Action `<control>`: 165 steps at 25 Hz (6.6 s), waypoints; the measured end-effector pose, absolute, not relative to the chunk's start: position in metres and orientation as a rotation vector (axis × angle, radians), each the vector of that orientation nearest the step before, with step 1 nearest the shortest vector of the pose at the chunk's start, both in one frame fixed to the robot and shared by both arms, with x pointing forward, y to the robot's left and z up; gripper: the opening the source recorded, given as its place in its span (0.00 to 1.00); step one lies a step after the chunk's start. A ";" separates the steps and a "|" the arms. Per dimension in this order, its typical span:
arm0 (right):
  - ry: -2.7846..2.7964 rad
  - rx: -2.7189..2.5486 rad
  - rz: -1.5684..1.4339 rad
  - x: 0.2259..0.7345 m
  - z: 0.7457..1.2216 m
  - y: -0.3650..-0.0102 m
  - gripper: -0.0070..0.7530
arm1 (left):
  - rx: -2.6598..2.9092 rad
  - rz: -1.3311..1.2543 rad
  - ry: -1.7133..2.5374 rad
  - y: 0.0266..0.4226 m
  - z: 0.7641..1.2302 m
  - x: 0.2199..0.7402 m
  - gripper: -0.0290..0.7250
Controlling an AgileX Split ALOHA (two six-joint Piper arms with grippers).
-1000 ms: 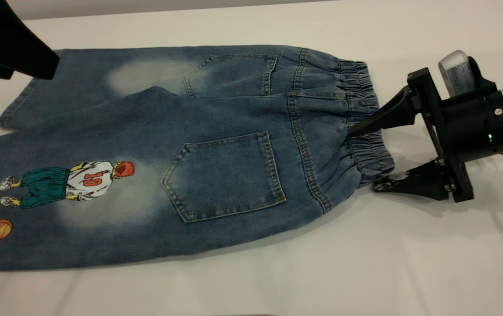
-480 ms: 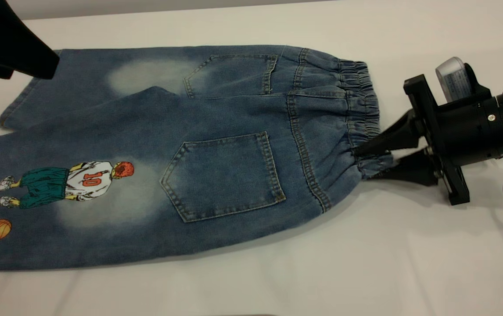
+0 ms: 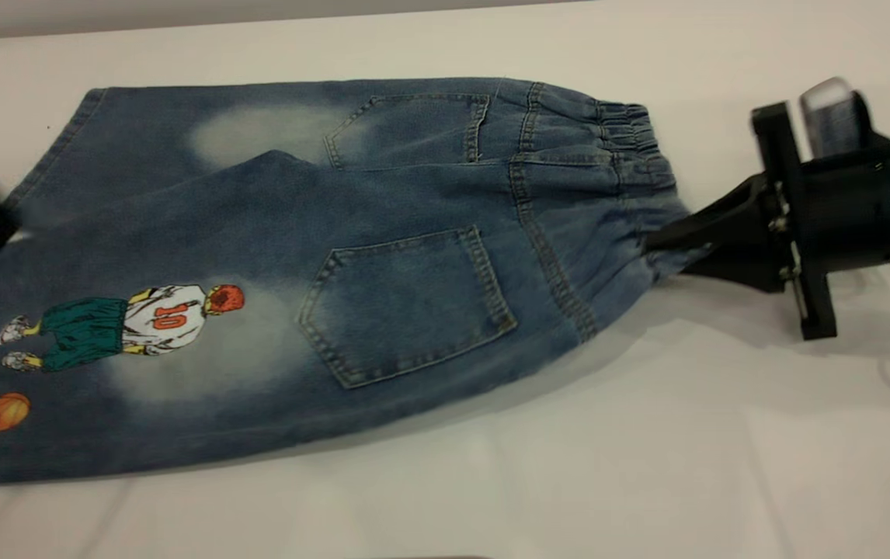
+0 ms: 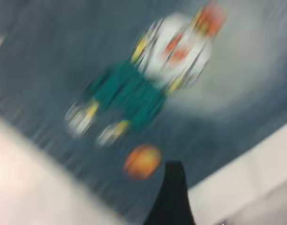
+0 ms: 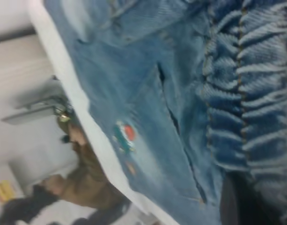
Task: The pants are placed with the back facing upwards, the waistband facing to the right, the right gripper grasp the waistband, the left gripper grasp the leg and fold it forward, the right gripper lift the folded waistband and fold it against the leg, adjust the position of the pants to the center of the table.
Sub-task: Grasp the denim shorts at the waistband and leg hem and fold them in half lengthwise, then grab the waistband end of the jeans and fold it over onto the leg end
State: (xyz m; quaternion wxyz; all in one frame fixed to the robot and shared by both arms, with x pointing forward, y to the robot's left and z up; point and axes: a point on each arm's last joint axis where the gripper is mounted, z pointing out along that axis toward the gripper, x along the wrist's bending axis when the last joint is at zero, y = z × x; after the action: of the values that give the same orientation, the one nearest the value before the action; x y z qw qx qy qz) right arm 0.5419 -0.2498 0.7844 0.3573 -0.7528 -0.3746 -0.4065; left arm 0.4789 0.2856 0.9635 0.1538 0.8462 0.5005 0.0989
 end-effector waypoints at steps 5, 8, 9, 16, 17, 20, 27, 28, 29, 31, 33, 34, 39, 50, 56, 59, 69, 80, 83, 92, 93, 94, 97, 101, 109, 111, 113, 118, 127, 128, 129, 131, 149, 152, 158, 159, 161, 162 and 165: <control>-0.948 -1.945 -1.067 0.543 0.785 -0.255 0.06 | 2.574 0.285 1.495 0.297 0.947 0.466 0.78; -0.957 -1.942 -1.075 0.544 0.786 -0.255 0.06 | 2.640 0.225 1.475 0.298 0.928 0.456 0.78; -0.960 -1.941 -1.077 0.544 0.786 -0.255 0.06 | 2.660 0.216 1.453 0.298 0.921 0.453 0.78; -0.963 -1.941 -1.079 0.544 0.786 -0.255 0.06 | 2.737 0.303 1.291 0.300 0.888 0.448 0.78; -0.963 -1.941 -1.079 0.544 0.786 -0.255 0.06 | 2.733 0.315 1.289 0.300 0.885 0.450 0.78; -0.963 -1.941 -1.079 0.544 0.786 -0.255 0.06 | 2.743 0.298 1.290 0.300 0.871 0.453 0.78; -0.963 -1.941 -1.079 0.544 0.786 -0.255 0.06 | 2.767 0.259 1.285 0.300 0.843 0.457 0.78; -0.964 -1.940 -1.080 0.544 0.786 -0.255 0.06 | 2.766 0.262 1.285 0.300 0.840 0.458 0.78; -0.964 -1.940 -1.080 0.544 0.786 -0.255 0.06 | 2.765 0.264 1.284 0.300 0.838 0.458 0.78; -0.966 -1.940 -1.081 0.544 0.786 -0.255 0.06 | 2.766 0.264 1.283 0.300 0.834 0.459 0.78; -0.967 -1.939 -1.082 0.544 0.786 -0.255 0.06 | 2.770 0.253 1.285 0.300 0.830 0.458 0.78; -0.967 -1.939 -1.082 0.544 0.786 -0.255 0.06 | 2.771 0.251 1.285 0.300 0.829 0.459 0.78; -0.971 -1.938 -1.084 0.544 0.786 -0.255 0.06 | 2.771 0.250 1.286 0.300 0.826 0.460 0.70; -0.995 -1.930 -1.098 0.544 0.786 -0.255 0.06 | 2.753 0.301 1.276 0.301 0.825 0.465 0.08; -1.019 -1.913 -1.089 0.543 0.787 -0.255 0.06 | 2.743 0.314 1.283 0.301 0.837 0.463 0.07; -1.078 -1.876 -1.077 0.541 0.793 -0.253 0.06 | 2.685 0.374 1.318 0.301 0.856 0.464 0.07; -1.146 -1.824 -1.062 0.523 0.837 -0.250 0.06 | 2.406 0.635 1.382 0.298 0.935 0.452 0.07; -0.732 -1.962 -1.021 0.536 0.846 -0.254 0.06 | 2.201 0.864 1.364 0.299 0.974 0.501 0.07; -0.669 -1.989 -1.008 0.548 0.850 -0.256 0.06 | 2.199 0.869 1.365 0.299 0.970 0.530 0.07; -0.571 -2.215 -1.011 0.591 0.854 -0.272 0.07 | 2.221 0.819 1.398 0.298 0.936 0.602 0.07; -0.562 -2.238 -1.013 0.595 0.855 -0.273 0.07 | 2.221 0.803 1.412 0.298 0.930 0.608 0.07; -0.550 -2.258 -1.016 0.599 0.856 -0.275 0.07 | 2.211 0.797 1.425 0.298 0.926 0.613 0.07; -0.522 -2.301 -1.028 0.608 0.858 -0.278 0.07 | 2.187 0.768 1.467 0.296 0.914 0.627 0.07; -0.499 -2.327 -1.053 0.619 0.864 -0.281 0.07 | 2.159 0.762 1.491 0.296 0.909 0.638 0.08; -0.485 -2.358 -1.106 0.640 0.868 -0.287 0.08 | 2.114 0.800 1.482 0.293 0.913 0.648 0.10; -0.491 -2.356 -1.106 0.645 0.865 -0.284 0.09 | 2.099 0.805 1.489 0.293 0.912 0.649 0.11; -0.489 -2.361 -1.095 0.651 0.858 -0.281 0.10 | 2.076 0.813 1.502 0.293 0.908 0.651 0.14; -0.503 -2.348 -1.118 0.672 0.849 -0.277 0.15 | 1.949 0.822 1.583 0.297 0.903 0.659 0.27; -0.519 -2.340 -1.159 0.694 0.840 -0.276 0.50 | 1.575 0.784 1.752 0.299 0.907 0.683 0.48; -0.527 -2.336 -1.161 0.694 0.840 -0.276 0.55 | 1.570 0.782 1.755 0.299 0.907 0.684 0.49; -0.538 -2.326 -1.164 0.693 0.840 -0.275 0.60 | 1.572 0.773 1.763 0.299 0.906 0.684 0.49; -0.582 -2.288 -1.182 0.693 0.842 -0.273 0.69 | 1.583 0.748 1.783 0.298 0.904 0.682 0.49; -1.233 -2.039 -0.829 0.656 0.833 -0.258 0.77 | 1.898 0.669 1.624 0.251 0.896 0.672 0.49; -1.213 -2.137 -0.852 0.661 0.829 -0.263 0.77 | 1.922 0.660 1.591 0.239 0.896 0.671 0.49; -1.138 -2.220 -0.934 0.670 0.819 -0.260 0.78 | 1.937 0.655 1.566 0.230 0.896 0.669 0.49; -1.111 -2.222 -0.947 0.671 0.816 -0.259 0.78 | 1.937 0.655 1.566 0.230 0.896 0.669 0.49; -1.076 -2.216 -0.967 0.672 0.813 -0.258 0.78 | 1.937 0.655 1.566 0.230 0.896 0.669 0.49; -1.055 -2.216 -0.974 0.673 0.811 -0.257 0.78 | 1.937 0.656 1.565 0.230 0.896 0.670 0.49; -1.003 -2.218 -0.985 0.674 0.806 -0.257 0.71 | 1.941 0.652 1.567 0.230 0.896 0.669 0.49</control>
State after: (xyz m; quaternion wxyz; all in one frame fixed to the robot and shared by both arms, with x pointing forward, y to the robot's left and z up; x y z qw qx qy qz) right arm 0.6738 -0.2569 0.8063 0.2549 -0.8168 -0.3693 -0.3626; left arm 0.6693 0.2303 0.8958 0.2779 0.7232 0.5837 0.2428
